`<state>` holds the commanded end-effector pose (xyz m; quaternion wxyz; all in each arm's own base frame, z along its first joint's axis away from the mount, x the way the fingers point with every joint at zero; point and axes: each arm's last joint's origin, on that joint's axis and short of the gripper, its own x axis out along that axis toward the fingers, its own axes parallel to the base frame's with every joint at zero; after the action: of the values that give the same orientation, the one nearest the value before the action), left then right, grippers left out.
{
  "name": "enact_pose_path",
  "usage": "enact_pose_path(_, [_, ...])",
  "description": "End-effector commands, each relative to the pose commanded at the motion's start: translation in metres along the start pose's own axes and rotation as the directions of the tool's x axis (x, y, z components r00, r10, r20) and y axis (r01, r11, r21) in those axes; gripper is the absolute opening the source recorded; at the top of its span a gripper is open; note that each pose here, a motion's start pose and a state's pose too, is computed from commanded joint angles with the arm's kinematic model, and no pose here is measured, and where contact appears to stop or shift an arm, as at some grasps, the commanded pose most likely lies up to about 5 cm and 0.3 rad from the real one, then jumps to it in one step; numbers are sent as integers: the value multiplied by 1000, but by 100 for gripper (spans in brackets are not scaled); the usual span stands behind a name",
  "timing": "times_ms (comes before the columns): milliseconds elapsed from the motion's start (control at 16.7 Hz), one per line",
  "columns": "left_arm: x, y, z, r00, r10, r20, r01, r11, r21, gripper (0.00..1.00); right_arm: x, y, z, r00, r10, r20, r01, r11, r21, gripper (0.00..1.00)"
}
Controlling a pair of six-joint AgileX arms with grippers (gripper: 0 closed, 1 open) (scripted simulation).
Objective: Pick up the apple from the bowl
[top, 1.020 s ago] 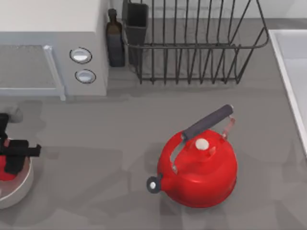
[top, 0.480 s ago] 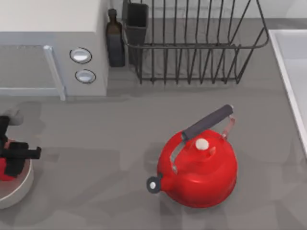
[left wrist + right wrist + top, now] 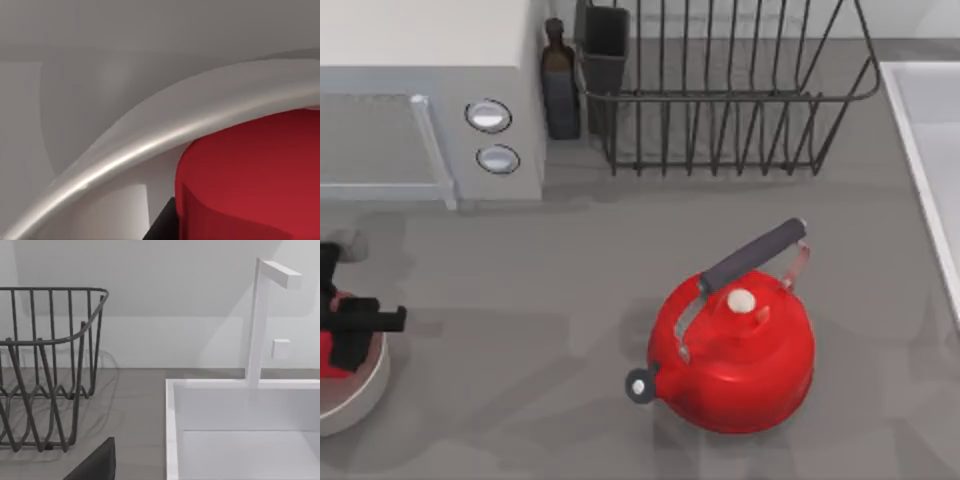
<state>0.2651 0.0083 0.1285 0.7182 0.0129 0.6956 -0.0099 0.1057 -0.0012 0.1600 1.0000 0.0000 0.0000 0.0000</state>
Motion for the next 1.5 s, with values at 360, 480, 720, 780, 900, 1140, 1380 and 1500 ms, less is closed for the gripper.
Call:
enact_pose_path(360, [-33, 1, 21, 1000, -1, -14, 1, 1000, 0, 0, 0, 0, 0, 1000, 0, 0, 0, 1000, 0, 100])
enact_pose_path(480, [-65, 2, 34, 1000, -1, -19, 1, 1000, 0, 0, 0, 0, 0, 1000, 0, 0, 0, 1000, 0, 100])
enact_pose_path(720, [-148, 3, 41, 999, -2, -35, 2, 1000, 1, 0, 0, 0, 0, 1000, 0, 0, 0, 1000, 0, 100])
enact_pose_path(780, [-169, 3, 38, 999, -2, -35, 2, 1000, 1, 0, 0, 0, 0, 1000, 0, 0, 0, 1000, 0, 100])
enact_pose_path(900, [-205, 2, 28, 1000, -1, -28, 1, 1000, 1, 0, 0, 0, 0, 1000, 0, 0, 0, 1000, 0, 100])
enact_pose_path(1140, [-247, 1, 10, 1000, 0, -3, 0, 1000, 0, 0, 0, 0, 0, 1000, 0, 0, 0, 1000, 0, 100])
enact_pose_path(1380, [-250, 1, 8, 1000, 0, 0, 0, 1000, 0, 0, 0, 0, 0, 1000, 0, 0, 0, 1000, 0, 100])
enact_pose_path(1500, [-248, 2, 10, 1000, 1, -4, -1, 1000, -3, 0, 0, 0, 0, 1000, 0, 0, 0, 1000, 0, 100])
